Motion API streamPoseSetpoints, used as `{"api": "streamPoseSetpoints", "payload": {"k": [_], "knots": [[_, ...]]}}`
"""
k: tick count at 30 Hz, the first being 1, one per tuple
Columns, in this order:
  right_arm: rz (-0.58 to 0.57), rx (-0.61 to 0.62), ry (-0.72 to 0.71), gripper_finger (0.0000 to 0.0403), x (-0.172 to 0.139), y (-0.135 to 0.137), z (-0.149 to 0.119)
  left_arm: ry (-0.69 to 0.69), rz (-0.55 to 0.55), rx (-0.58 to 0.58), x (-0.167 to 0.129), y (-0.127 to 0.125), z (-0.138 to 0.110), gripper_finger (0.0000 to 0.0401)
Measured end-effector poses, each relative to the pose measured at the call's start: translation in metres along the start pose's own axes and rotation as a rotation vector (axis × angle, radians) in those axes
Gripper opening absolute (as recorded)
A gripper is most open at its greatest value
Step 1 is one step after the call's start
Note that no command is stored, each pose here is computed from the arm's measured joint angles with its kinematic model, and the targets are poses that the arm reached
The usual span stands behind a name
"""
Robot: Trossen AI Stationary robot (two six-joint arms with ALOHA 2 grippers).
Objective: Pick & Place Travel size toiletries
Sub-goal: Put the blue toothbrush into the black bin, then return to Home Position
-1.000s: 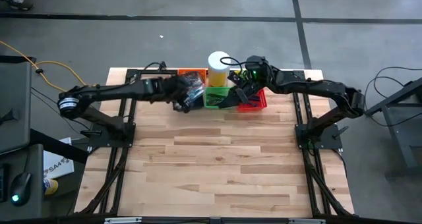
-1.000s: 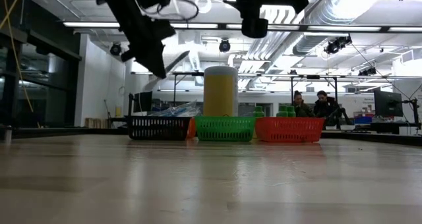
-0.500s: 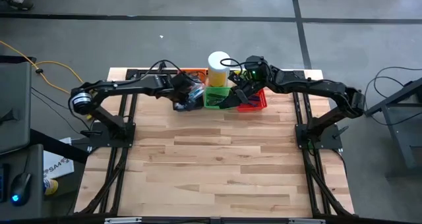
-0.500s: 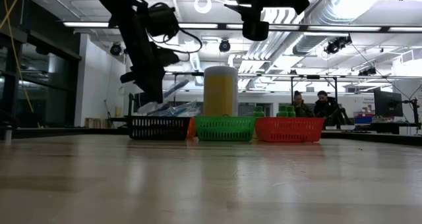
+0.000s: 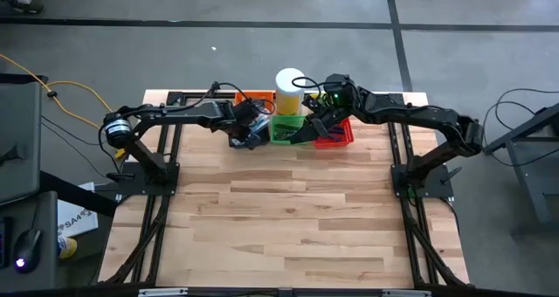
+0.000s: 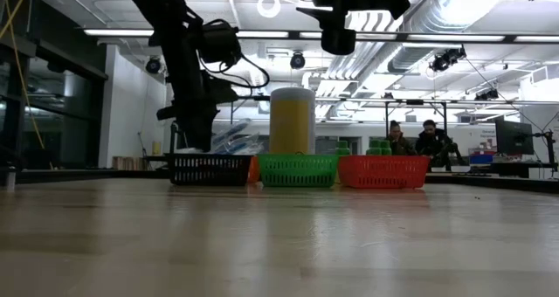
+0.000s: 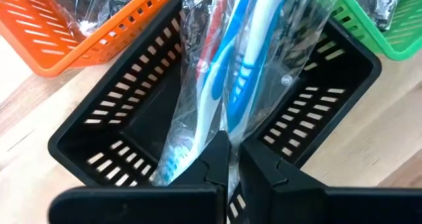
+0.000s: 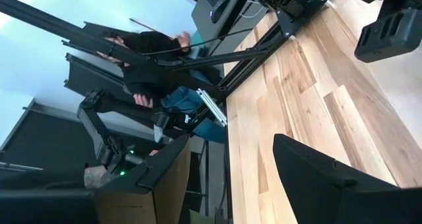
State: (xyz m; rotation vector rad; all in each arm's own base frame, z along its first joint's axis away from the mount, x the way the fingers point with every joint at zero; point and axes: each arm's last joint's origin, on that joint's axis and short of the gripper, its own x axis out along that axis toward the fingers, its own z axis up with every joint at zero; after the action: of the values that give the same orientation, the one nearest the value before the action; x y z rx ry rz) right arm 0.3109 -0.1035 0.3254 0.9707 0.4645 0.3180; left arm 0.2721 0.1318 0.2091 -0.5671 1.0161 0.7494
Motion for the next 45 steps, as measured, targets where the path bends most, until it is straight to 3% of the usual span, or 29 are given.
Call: {"api": "streamPoseSetpoints", "payload": {"k": [4, 15, 28, 34, 45], "knots": [[0.0, 0.0, 0.0, 0.021, 0.0, 0.0, 0.0, 0.011, 0.008, 0.006, 0.0, 0.0, -0.001, 0.0029], [-0.004, 0.0, -0.003, 0.021, 0.0, 0.0, 0.0, 0.005, 0.021, 0.031, -0.001, 0.001, -0.001, 0.0144], [-0.013, -0.021, -0.002, 0.021, 0.0, -0.001, 0.0, -0.103, -0.033, 0.037, -0.045, 0.004, 0.004, 0.0147], [-0.023, -0.066, -0.001, 0.021, 0.0, -0.002, -0.001, -0.137, -0.143, 0.021, -0.072, 0.007, 0.0, 0.0147], [-0.178, -0.172, -0.14, 0.021, -0.017, 0.013, -0.003, -0.314, -0.257, 0.099, -0.137, 0.022, -0.017, 0.0147]]}}
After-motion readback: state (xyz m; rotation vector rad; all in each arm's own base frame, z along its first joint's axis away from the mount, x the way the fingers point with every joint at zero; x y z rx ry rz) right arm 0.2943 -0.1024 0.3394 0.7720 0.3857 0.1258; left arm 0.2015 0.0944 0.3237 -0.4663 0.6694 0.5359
